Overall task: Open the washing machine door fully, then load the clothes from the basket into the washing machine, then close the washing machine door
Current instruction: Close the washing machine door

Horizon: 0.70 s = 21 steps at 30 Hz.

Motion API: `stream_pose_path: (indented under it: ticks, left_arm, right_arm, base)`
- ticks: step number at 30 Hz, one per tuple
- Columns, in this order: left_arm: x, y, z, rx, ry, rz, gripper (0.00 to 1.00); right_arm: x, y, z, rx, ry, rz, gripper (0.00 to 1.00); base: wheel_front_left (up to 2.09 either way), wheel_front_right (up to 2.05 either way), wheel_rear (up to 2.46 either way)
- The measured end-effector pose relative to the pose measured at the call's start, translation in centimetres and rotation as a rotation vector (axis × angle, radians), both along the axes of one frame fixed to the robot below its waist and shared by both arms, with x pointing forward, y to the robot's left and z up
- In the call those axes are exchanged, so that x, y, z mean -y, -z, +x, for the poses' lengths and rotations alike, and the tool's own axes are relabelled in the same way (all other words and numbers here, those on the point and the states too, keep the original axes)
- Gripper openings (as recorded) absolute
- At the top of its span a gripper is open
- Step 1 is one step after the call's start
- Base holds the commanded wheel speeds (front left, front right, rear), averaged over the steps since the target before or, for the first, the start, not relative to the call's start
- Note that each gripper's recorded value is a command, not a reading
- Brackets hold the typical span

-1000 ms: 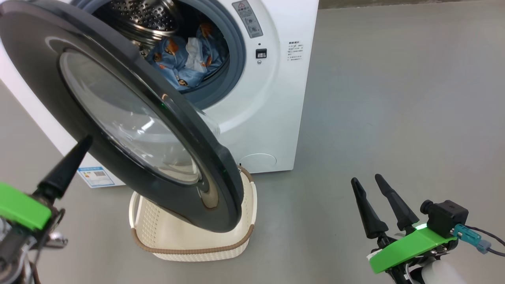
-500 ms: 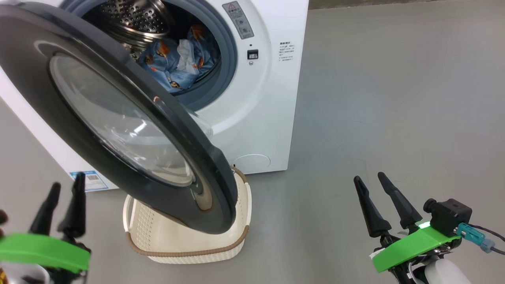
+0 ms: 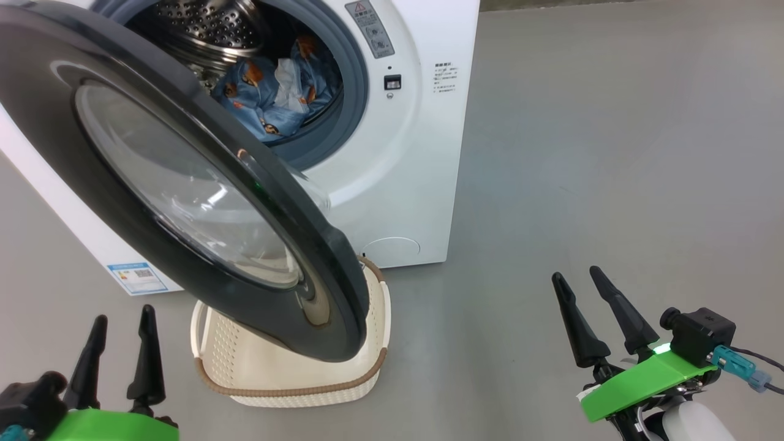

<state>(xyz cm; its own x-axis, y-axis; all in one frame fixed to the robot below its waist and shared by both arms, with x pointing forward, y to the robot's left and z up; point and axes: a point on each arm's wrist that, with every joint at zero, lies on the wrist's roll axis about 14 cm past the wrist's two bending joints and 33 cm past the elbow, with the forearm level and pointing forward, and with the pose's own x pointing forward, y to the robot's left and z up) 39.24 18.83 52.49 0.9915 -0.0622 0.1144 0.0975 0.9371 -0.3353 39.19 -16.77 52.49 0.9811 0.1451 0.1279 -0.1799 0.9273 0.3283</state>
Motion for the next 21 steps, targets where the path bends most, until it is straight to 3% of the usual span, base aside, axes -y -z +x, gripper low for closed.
stream_pose_path:
  ticks: [9,21]
  left_arm:
    - [0.04,0.8,-0.15,-0.001,-0.02,0.067,1.0]
    - [0.31,0.85,-0.32,0.003,-0.029,0.061,1.0]
  right_arm:
    - [0.36,0.17,0.15,-0.004,0.004,-0.012,1.0]
    - [0.13,0.4,0.08,-0.009,-0.009,-0.04,1.0]
  base:
    - [0.0,0.0,0.0]
    - [0.0,0.0,0.0]
